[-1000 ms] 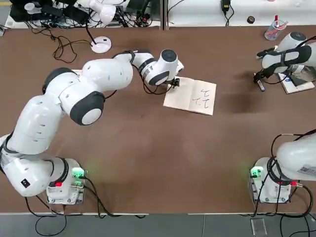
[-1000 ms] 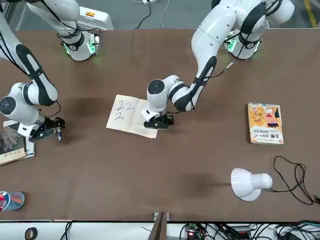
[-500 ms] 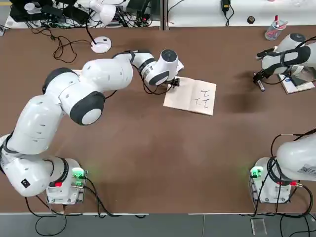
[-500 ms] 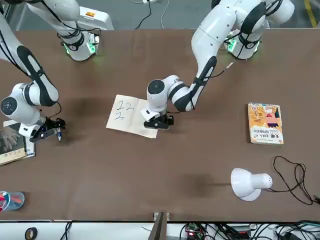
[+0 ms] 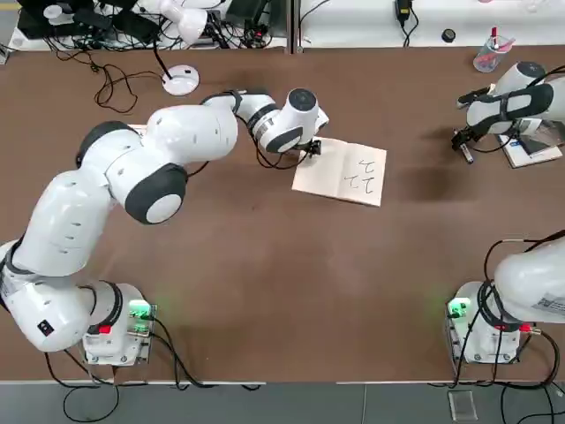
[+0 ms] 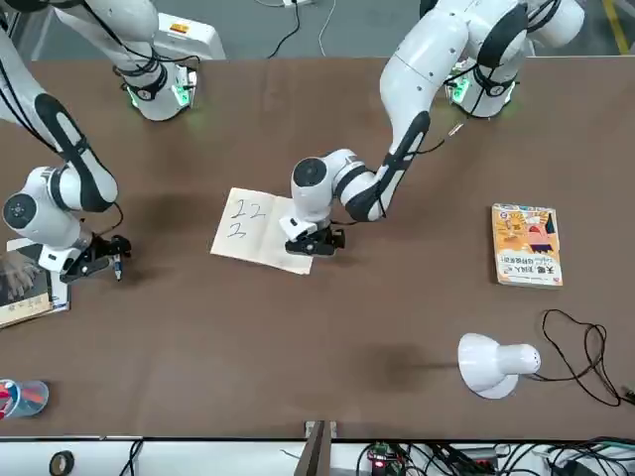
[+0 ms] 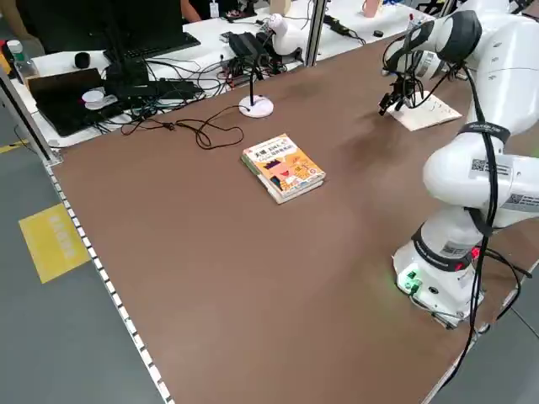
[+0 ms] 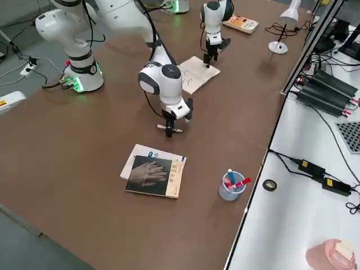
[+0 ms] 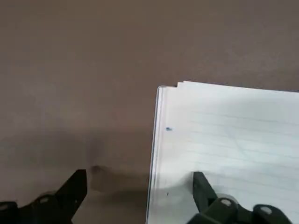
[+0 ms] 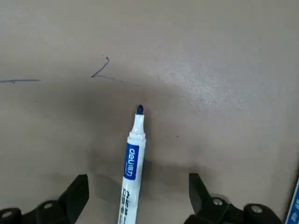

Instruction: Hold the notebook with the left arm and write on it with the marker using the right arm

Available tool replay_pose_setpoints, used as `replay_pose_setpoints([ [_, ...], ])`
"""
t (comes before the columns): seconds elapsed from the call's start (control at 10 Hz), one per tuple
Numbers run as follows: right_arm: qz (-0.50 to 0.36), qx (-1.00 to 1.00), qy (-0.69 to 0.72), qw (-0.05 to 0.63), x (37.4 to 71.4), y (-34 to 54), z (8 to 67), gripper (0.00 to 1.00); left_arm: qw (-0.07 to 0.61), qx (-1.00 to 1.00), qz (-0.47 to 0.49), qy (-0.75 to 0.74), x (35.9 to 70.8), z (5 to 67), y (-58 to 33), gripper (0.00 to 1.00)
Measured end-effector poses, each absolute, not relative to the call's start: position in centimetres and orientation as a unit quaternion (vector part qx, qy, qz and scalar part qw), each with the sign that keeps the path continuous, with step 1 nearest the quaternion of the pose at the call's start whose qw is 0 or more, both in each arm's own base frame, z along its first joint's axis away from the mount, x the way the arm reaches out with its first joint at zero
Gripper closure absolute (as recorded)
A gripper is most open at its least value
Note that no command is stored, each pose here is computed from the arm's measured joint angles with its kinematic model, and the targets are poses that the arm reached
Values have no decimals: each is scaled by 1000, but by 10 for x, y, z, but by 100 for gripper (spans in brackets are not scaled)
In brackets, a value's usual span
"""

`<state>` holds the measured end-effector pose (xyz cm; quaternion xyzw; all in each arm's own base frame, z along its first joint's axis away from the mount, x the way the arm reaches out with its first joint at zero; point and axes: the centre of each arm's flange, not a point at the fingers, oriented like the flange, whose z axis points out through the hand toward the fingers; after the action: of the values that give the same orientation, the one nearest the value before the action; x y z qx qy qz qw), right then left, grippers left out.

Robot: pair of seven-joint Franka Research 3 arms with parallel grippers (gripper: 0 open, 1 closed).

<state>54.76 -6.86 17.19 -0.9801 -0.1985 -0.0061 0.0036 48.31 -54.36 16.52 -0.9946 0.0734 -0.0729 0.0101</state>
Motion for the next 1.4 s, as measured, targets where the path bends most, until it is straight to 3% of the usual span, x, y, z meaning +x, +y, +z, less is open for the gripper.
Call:
replay_pose_setpoints([
  [0.1,-7,-980,-198,3,548,-69,171,8,10,-995,-73,73,483,165,-544,0],
  [0.2,-8,-980,-198,3,548,-69,171,15,10,-995,-73,73,483,165,-544,0],
  [0.3,-12,-980,-197,2,549,-70,171,22,10,-995,-73,73,483,165,-544,0],
  [0.4,-16,-980,-196,1,549,-71,170,37,10,-995,-73,73,483,165,-544,0],
  [0.6,-19,-981,-195,0,549,-72,171,40,10,-995,-73,74,483,165,-544,0],
  [0.9,-25,-981,-193,-2,550,-73,173,53,10,-995,-73,74,483,165,-544,0],
  [1.1,-28,-981,-192,-3,551,-74,174,69,10,-995,-73,74,483,165,-544,0],
  [1.2,-29,-981,-191,-4,551,-73,175,83,10,-995,-73,74,483,165,-544,0],
  [1.4,-31,-982,-186,-4,550,-74,175,83,8,-994,-74,74,483,163,-544,0],
])
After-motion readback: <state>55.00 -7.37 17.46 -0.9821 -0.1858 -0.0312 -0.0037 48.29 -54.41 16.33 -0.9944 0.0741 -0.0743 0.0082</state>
